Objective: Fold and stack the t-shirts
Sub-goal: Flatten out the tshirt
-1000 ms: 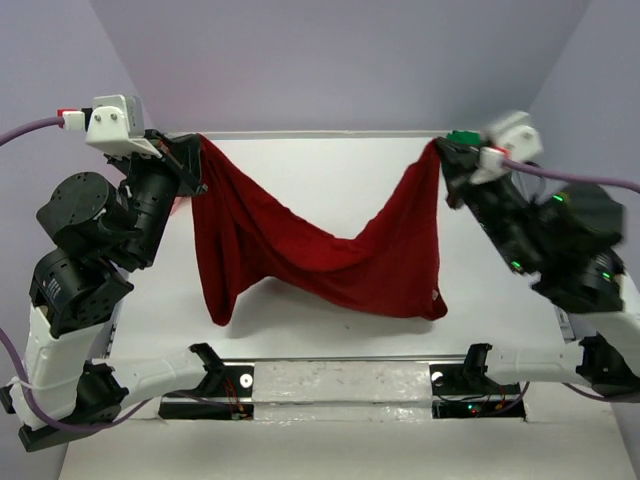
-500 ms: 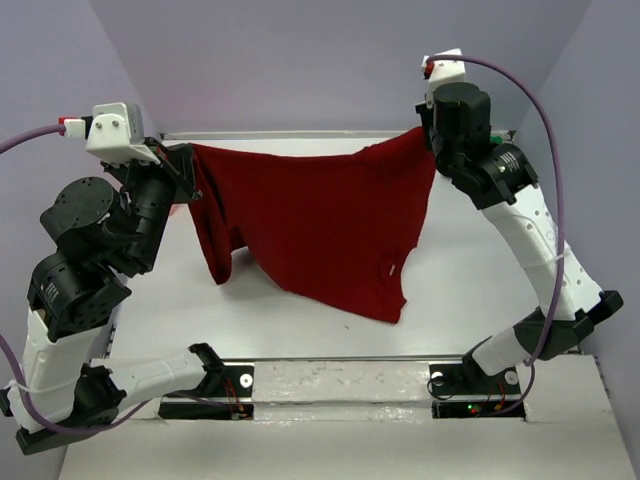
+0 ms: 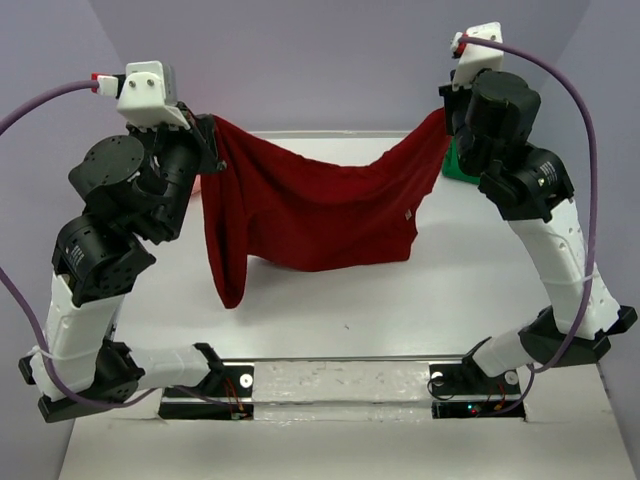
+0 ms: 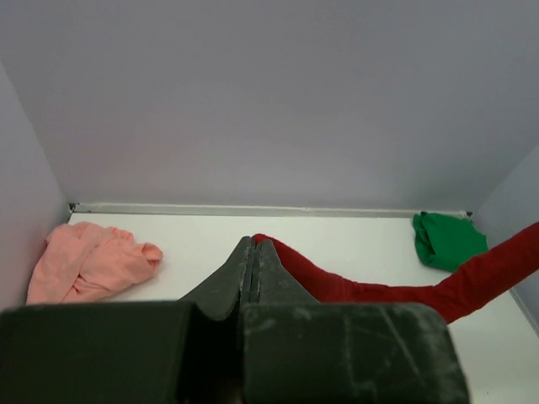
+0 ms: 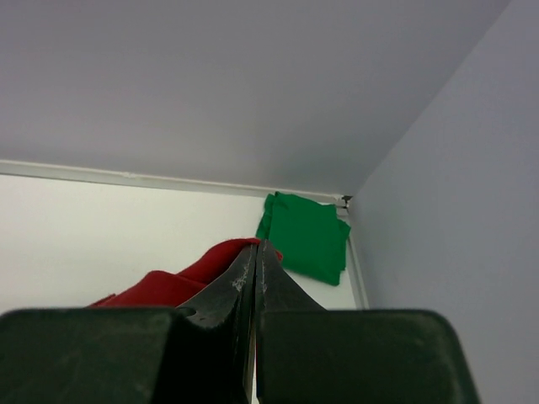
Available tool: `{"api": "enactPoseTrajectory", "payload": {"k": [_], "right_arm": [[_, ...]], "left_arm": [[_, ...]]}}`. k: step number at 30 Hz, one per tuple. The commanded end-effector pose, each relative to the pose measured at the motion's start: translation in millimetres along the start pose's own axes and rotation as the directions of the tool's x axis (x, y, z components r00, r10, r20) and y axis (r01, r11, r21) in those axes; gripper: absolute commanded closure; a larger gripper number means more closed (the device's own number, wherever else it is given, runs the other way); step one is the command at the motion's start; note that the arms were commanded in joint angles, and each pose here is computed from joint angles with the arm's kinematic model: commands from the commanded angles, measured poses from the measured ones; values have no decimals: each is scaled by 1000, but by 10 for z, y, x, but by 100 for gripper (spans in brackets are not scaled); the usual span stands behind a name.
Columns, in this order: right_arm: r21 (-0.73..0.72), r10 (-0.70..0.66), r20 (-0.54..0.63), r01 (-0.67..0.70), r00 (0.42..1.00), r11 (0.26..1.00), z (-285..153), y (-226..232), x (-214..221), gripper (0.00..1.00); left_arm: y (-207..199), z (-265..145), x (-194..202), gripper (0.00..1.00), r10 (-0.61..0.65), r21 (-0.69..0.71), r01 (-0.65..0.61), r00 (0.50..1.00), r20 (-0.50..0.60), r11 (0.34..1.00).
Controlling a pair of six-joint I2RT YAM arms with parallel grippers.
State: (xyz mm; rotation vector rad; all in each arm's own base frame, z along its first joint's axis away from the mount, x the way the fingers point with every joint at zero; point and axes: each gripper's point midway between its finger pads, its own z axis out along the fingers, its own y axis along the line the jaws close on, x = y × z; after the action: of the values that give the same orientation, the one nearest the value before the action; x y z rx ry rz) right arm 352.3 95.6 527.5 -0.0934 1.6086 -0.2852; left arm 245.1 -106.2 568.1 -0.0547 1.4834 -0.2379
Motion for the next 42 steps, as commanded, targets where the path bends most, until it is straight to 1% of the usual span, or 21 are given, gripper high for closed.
{"api": "enactPoseTrajectory", "payload": {"k": [1,2,4,6,8,9,11,13,18,24,26,28,31,32,34,36,37,38,39,41,42], "right_arm": [[90,-19,90,11,996,996,-372,-321,-245,100],[65,-10,107,3,994,998,-464,-266,-298,100],[120,-36,103,24,994,992,-639,-402,-368,100],[112,-52,141,36,989,993,-834,-430,-536,100],[153,8,183,-36,983,988,-974,-600,-722,100],[169,-65,182,34,981,985,-1017,-602,-761,100],[186,-16,236,-29,972,982,-1065,-666,-927,100],[187,-39,247,-8,968,982,-1042,-621,-996,100],[132,-21,330,-24,944,991,-1003,-466,-1234,100],[112,-40,407,-6,913,994,-829,-390,-1373,100],[79,-17,433,-19,901,997,-812,-339,-1445,100],[45,10,449,-34,894,998,-814,-289,-1500,100],[-10,22,454,-19,891,1000,-802,-162,-1513,100],[-11,-10,439,16,898,1000,-754,-67,-1437,100],[6,-26,417,26,909,1000,-692,-132,-1294,100],[40,-104,345,97,933,995,-443,-49,-939,100],[26,-111,323,108,940,994,-415,-19,-778,100],[27,-110,314,107,943,994,-404,-45,-721,100],[17,-101,307,101,946,995,-403,-27,-683,100],[23,-118,286,116,951,993,-362,-26,-613,100],[18,-113,285,113,952,993,-356,-12,-606,100]], "left_arm": [[46,-158,15,100,-58,18,58,998,14,998],[88,-225,11,100,-78,22,77,997,18,997],[62,-256,137,100,-93,21,93,996,-7,995],[91,-306,205,100,-99,5,100,995,-26,995],[9,-357,252,100,-115,28,116,992,-49,993],[13,-351,278,100,-113,1,113,992,-53,994],[-79,-406,260,100,-110,20,112,992,-64,994],[-166,-379,281,100,-68,-18,66,995,-71,998],[-362,-351,-110,100,-37,-4,37,999,-16,999],[-260,-316,-496,100,-23,-54,27,996,85,998],[-183,-337,-700,100,-42,-55,49,993,113,997],[-251,-306,-775,100,-7,-50,14,992,127,999],[-193,-310,-839,100,-8,-78,19,991,136,997],[-217,-292,-773,100,31,-94,-19,992,126,995],[-85,-300,-740,100,35,-118,-20,991,126,993],[17,-255,-668,100,15,-105,0,990,141,995],[46,-203,-531,100,62,-108,-50,991,117,993],[107,-177,-495,100,21,-112,-7,992,121,994],[169,-77,-450,100,48,-124,-33,991,122,992],[184,80,-182,100,100,-126,-92,993,59,988],[122,163,-96,100,96,-80,-91,994,50,993]]}}
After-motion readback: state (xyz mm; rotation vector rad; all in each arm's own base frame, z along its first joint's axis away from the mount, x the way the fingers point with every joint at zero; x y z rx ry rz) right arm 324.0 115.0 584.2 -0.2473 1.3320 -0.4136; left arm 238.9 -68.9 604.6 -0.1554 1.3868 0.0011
